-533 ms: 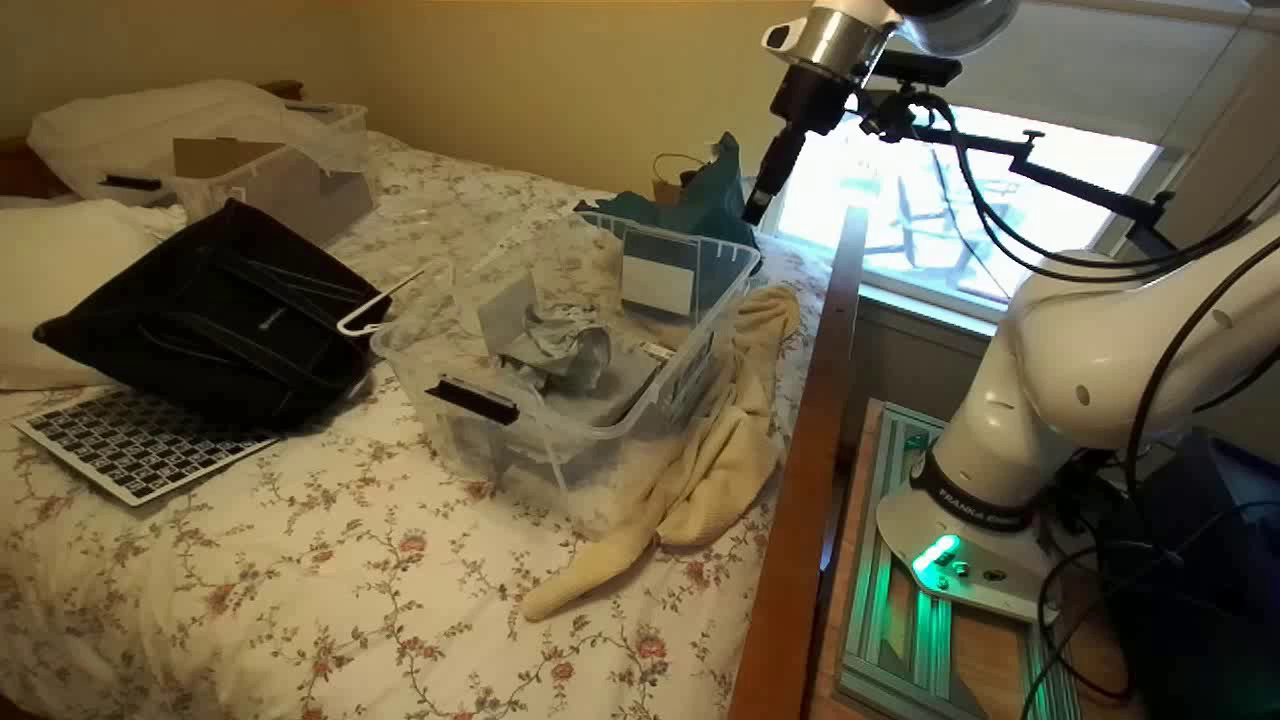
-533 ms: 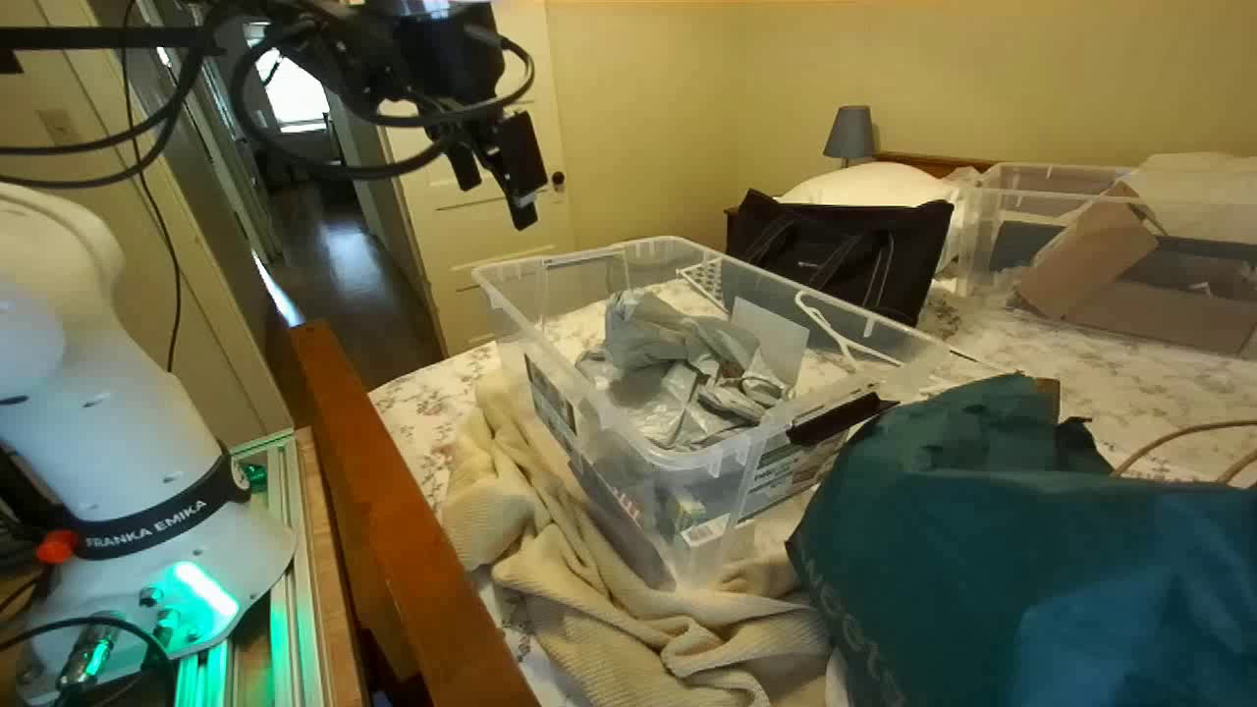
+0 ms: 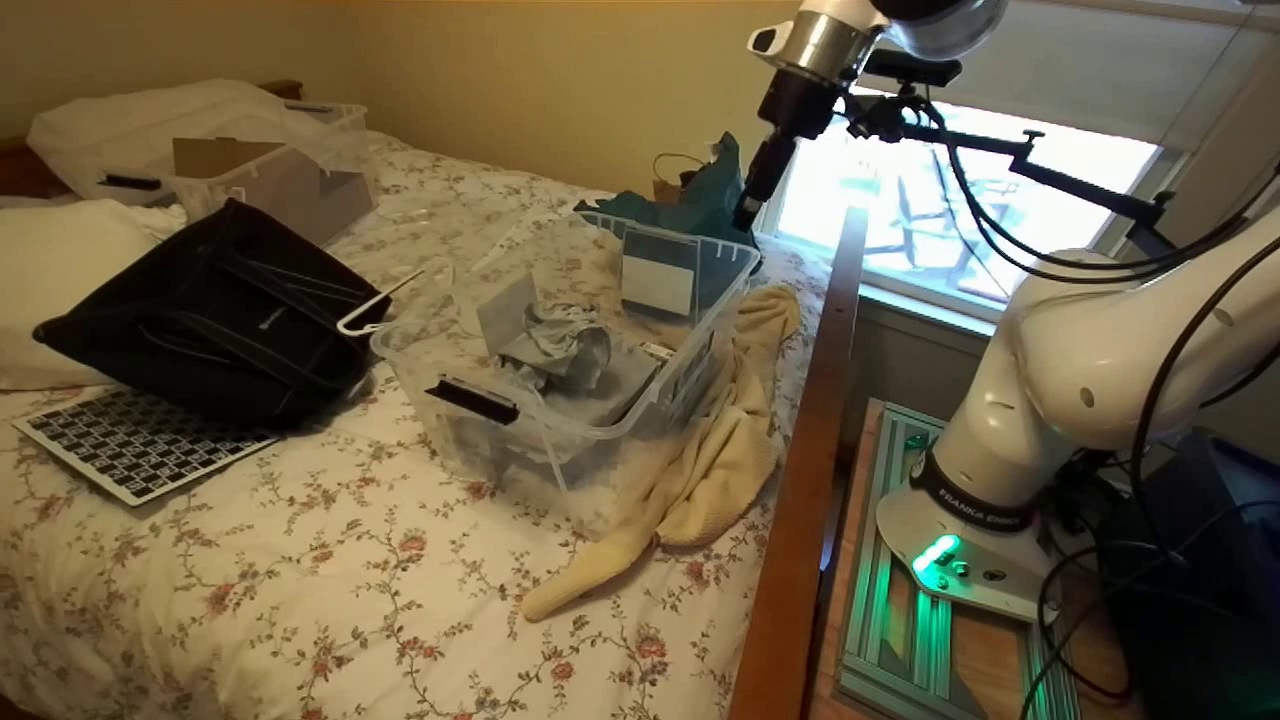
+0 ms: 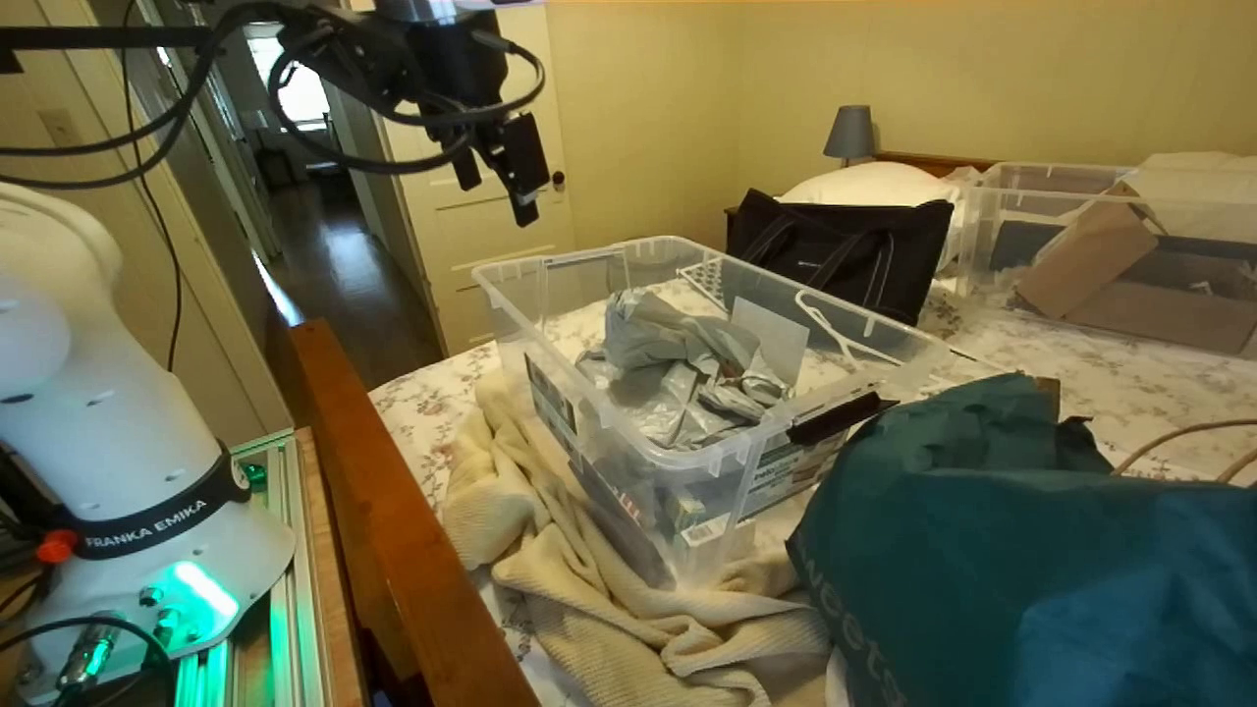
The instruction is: Remove the plastic bag from the storage box
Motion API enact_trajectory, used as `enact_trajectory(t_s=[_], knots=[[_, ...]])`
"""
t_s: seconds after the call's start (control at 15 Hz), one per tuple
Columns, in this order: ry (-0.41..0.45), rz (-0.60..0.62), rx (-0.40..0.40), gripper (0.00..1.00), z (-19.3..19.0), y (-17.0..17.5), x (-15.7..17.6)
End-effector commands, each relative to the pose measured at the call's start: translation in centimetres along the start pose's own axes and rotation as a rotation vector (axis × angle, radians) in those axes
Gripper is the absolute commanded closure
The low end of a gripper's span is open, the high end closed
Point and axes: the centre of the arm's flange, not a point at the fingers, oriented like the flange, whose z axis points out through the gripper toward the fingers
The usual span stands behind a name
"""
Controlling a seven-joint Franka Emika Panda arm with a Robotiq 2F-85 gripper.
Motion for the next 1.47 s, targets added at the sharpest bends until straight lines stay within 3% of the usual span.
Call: enact_trajectory(t_s=[0.0, 0.33, 0.6, 0.8, 0.93, 1.0, 1.4], knots=[[-0.002, -0.064, 0.014, 0.0, 2.7, -2.2, 4.3], [-0.01, -0.116, -0.002, 0.0, 6.3, -4.6, 8.6], [0.017, -0.145, -0.078, 0.0, 9.8, -4.6, 11.6], [0.019, -0.169, -0.087, 0.0, 12.0, -4.4, 13.4], [0.001, -0.197, -0.096, 0.0, 11.9, -4.5, 13.8], [-0.001, -0.172, -0.101, 0.0, 11.7, -4.7, 12.0], [-0.008, -0.2, -0.109, 0.0, 12.5, -4.5, 13.3]])
